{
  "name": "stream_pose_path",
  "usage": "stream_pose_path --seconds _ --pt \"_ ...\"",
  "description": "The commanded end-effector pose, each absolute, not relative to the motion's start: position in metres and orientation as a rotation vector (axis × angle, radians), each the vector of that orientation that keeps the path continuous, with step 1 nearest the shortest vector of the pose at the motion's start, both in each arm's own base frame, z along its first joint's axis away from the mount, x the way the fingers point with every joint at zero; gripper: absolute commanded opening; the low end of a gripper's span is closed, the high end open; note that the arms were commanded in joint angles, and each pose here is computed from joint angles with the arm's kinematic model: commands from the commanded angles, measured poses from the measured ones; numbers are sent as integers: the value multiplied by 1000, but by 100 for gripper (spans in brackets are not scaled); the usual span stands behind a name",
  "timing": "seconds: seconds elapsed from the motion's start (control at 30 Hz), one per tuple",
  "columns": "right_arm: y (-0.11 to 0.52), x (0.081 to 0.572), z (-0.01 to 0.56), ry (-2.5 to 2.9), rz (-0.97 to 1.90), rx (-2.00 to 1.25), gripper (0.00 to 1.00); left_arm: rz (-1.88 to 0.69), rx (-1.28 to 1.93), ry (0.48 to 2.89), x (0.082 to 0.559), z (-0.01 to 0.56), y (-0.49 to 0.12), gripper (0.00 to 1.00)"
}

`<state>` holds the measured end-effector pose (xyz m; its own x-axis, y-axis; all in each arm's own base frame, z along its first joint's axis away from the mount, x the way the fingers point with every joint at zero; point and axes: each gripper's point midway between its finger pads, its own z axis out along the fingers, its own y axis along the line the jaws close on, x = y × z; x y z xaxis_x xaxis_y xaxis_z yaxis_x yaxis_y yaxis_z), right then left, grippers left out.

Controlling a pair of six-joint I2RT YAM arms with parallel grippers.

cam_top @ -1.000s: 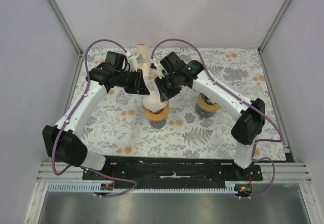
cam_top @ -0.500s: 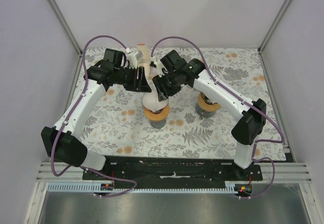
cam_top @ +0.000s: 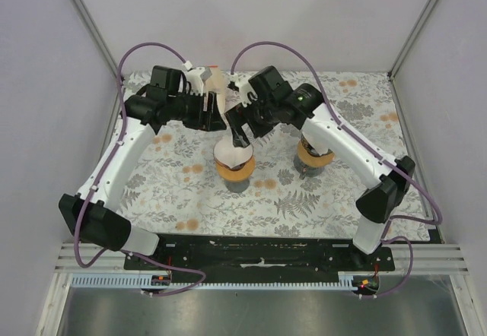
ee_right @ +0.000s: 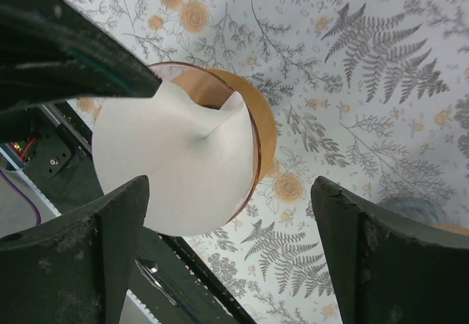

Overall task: Place the coffee filter in the dripper
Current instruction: Place the coffee filter in the coffee dripper, then reset both arms

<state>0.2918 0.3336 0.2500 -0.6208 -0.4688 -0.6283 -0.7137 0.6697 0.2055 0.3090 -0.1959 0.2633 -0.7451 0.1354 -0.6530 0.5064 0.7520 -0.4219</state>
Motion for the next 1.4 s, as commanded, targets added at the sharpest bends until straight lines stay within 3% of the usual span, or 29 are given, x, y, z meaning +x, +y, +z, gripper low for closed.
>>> stream_pose_path --seconds 0.0,0.17,0.3,0.5,0.67,0.93,1.37 --pt "317 298 333 2098 587 -863 98 -667 484 2163 325 312 -181 72" --pt "252 327 377 1995 381 -660 98 -521 280 2075 364 330 -135 75" --pt "165 348 398 1925 257 -399 98 -353 85 2018 400 325 -73 77" --pt "25 363 366 1814 100 30 98 -179 -83 1989 420 280 -5 80" --pt "-52 360 316 1826 -92 244 98 -146 -151 2015 421 235 25 80" --pt "-95 354 255 1854 -267 550 98 -92 -203 2027 409 171 42 80" --pt "-92 358 211 1872 -248 553 98 -100 -273 2036 392 120 41 81"
